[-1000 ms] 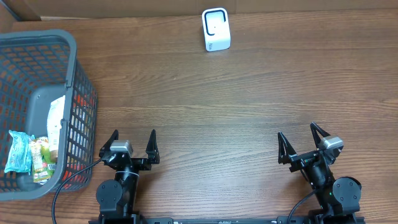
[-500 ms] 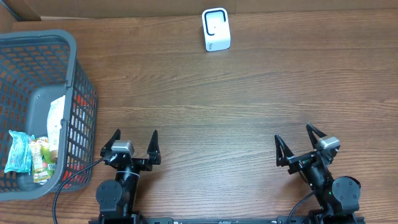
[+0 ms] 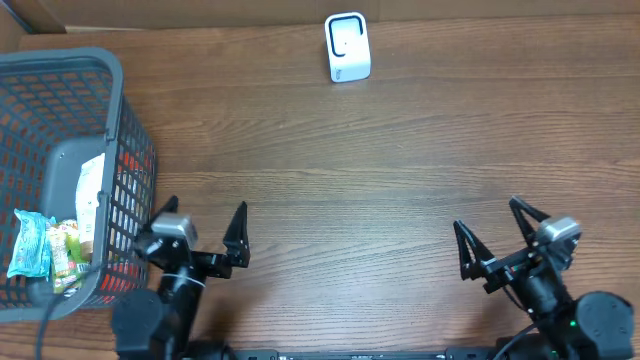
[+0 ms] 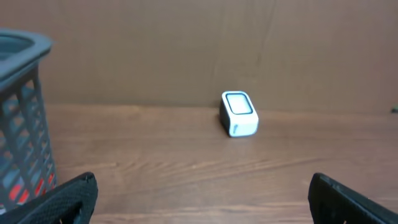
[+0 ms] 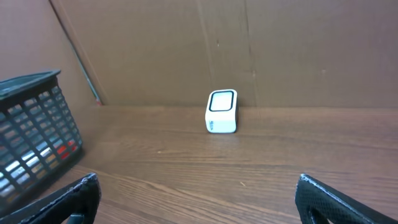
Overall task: Scan the item barcode
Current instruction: 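Move the left gripper over the basket and reach down inside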
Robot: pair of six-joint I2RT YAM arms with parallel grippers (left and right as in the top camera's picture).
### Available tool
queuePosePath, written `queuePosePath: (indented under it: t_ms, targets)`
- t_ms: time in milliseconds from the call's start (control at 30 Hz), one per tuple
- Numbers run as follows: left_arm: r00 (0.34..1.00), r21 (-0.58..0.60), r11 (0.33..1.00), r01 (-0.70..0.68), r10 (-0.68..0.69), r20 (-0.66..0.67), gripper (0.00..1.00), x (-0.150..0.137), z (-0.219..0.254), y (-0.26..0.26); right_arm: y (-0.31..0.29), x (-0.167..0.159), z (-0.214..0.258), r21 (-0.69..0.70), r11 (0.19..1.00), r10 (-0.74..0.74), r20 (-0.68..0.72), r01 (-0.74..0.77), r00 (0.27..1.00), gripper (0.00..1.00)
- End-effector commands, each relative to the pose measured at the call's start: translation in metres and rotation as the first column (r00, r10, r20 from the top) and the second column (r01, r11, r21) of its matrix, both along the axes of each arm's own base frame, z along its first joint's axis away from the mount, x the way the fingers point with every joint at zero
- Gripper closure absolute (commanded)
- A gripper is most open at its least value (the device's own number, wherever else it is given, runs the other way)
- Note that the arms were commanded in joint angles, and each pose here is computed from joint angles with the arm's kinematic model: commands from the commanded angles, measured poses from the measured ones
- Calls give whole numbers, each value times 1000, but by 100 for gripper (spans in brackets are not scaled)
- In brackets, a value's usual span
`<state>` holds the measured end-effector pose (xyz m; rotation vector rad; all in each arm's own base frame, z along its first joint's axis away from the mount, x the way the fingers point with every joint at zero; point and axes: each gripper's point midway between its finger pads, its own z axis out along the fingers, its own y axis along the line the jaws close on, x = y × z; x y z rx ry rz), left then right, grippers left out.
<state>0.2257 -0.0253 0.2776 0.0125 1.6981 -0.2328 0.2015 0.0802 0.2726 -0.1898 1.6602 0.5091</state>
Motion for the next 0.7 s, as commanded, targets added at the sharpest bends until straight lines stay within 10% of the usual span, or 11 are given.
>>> queuePosePath:
  t_ms: [0,667]
  targets:
    - [999,3,999,39,-39,-36,0,2,43,-6,2,1,37,-17,1000,13,4,-12,1000,0]
    - [793,-61,995,74,-96,-601,0,25,99,-12,31,18,59,19,984,163,-469,-175,868,0]
